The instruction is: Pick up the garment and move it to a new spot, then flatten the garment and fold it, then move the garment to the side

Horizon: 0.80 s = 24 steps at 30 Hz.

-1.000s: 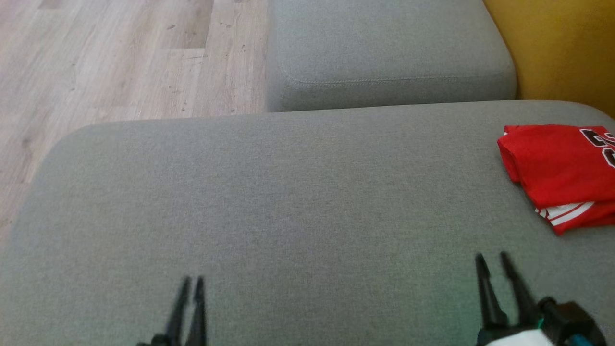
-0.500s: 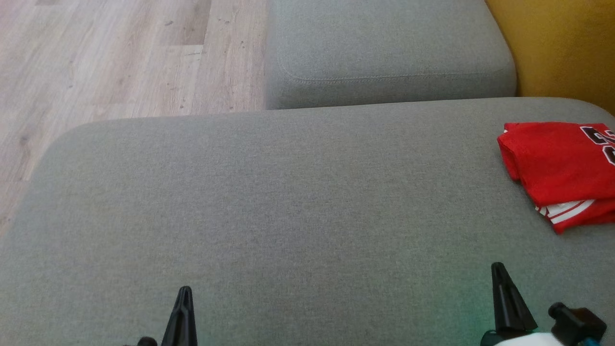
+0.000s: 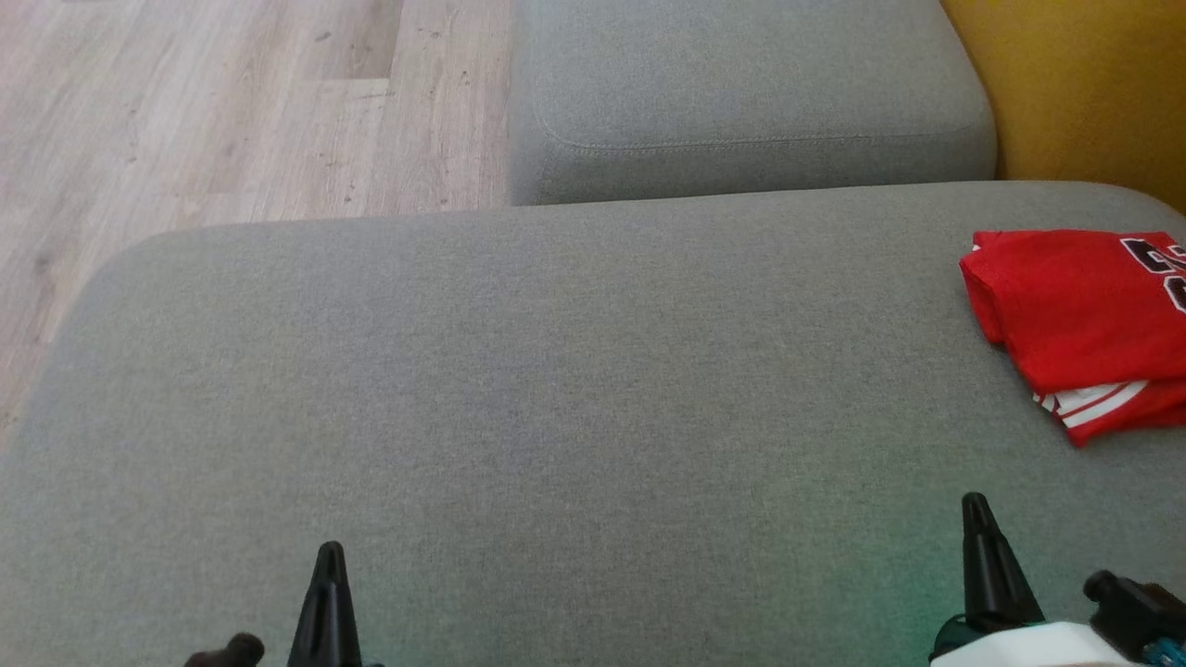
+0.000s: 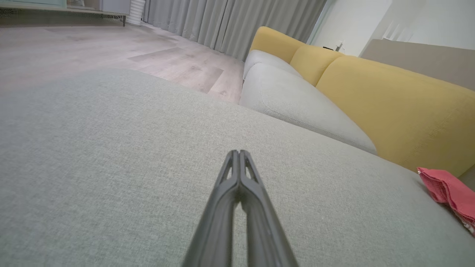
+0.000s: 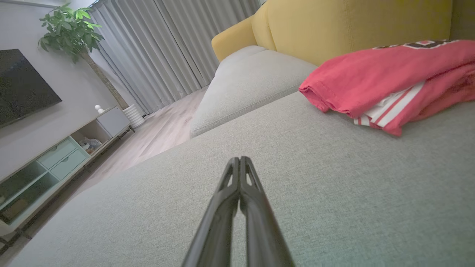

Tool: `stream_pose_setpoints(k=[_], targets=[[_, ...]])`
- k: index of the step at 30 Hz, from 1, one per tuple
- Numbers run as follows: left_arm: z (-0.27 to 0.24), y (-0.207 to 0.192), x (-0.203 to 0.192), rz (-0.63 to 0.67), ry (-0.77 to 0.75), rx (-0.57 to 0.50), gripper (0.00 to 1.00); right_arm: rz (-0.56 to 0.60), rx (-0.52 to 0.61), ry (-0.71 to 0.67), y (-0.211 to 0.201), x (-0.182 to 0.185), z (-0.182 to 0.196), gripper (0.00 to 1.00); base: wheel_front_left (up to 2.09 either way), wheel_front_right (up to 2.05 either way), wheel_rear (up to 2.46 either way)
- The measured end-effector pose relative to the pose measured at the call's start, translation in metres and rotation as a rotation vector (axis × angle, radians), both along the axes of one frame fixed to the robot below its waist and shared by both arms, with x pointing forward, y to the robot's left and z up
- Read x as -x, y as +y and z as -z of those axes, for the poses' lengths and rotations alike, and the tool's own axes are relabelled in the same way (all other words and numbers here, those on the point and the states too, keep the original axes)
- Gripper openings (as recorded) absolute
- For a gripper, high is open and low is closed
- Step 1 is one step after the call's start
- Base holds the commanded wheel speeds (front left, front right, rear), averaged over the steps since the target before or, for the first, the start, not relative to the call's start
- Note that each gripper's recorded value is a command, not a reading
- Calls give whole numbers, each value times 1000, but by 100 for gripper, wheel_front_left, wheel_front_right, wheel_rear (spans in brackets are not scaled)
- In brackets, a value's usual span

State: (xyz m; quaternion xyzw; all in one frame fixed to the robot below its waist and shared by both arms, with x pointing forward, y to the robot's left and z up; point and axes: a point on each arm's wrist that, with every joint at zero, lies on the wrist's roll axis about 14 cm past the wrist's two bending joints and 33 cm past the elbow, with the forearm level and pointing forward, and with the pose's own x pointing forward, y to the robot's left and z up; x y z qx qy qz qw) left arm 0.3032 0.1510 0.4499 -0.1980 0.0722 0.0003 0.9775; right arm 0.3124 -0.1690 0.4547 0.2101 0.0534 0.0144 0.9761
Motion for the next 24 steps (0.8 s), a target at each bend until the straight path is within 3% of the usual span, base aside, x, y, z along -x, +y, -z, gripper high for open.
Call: stream_pose_setpoints(k=[24], targets=[[0, 10, -16, -54, 38, 278, 0, 76, -278, 23, -11, -16, -3, 0, 0, 0, 0]])
